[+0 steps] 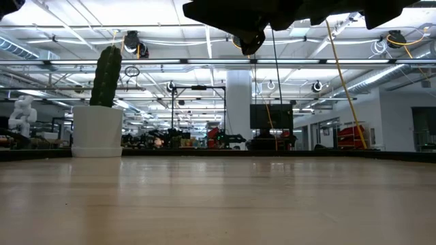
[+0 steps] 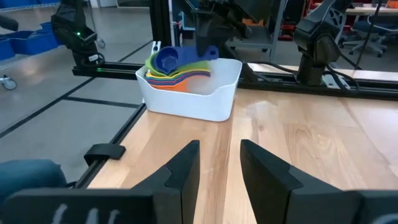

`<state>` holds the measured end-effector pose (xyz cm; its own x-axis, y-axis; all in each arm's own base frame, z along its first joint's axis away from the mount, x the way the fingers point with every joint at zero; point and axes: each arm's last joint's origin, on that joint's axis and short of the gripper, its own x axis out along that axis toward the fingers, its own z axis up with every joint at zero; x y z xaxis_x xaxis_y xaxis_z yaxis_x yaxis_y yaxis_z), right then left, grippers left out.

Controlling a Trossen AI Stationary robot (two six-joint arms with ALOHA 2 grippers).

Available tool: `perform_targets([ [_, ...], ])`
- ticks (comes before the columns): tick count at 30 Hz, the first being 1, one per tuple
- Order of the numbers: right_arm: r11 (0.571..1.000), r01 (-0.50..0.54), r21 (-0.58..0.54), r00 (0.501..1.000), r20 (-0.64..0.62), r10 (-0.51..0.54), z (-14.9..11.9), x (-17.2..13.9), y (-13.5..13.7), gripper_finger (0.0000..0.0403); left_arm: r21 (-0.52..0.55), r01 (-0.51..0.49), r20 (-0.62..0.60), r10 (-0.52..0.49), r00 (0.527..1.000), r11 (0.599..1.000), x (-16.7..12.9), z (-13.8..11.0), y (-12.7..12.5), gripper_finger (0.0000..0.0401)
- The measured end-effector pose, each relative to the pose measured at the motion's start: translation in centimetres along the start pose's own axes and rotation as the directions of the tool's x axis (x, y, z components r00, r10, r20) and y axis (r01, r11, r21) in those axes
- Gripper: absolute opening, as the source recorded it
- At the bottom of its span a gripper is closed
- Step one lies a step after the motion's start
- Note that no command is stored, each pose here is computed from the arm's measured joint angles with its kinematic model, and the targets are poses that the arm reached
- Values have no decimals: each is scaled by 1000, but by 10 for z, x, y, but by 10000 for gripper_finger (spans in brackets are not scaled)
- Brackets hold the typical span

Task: Nest measuring cups in basket
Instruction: Stack the dark blue measuring cup on top of the green measuring cup into the white bin

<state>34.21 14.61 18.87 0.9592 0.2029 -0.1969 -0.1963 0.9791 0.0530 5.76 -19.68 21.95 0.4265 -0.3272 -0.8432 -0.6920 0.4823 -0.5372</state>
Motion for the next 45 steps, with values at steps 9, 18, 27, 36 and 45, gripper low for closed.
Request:
perform_targets([
  [9, 1000, 2, 3, 1000, -7, -2, -1, 0, -1, 109, -6, 0, -22, 0, 1000, 1000, -3, 1, -1, 129],
  [18, 1000, 1, -3, 1000, -8, -1, -1, 0, -1, 110, -6, 28, -10, -28, 1000, 1000, -8, 1, -6, 129],
  [27, 1000, -1, -5, 1000, -9, 1, -1, 0, 0, 110, -62, -41, -72, 36, 997, 997, -9, -1, -4, 72],
  [36, 1000, -27, -4, 1000, -11, 27, -1, 0, 0, 110, -39, 41, 30, -40, 999, 998, -9, 2, -6, 11],
  [45, 1000, -28, -4, 1000, -10, 27, -1, 0, 0, 110, -82, 78, 17, -77, 997, 994, -9, 0, -10, 8],
])
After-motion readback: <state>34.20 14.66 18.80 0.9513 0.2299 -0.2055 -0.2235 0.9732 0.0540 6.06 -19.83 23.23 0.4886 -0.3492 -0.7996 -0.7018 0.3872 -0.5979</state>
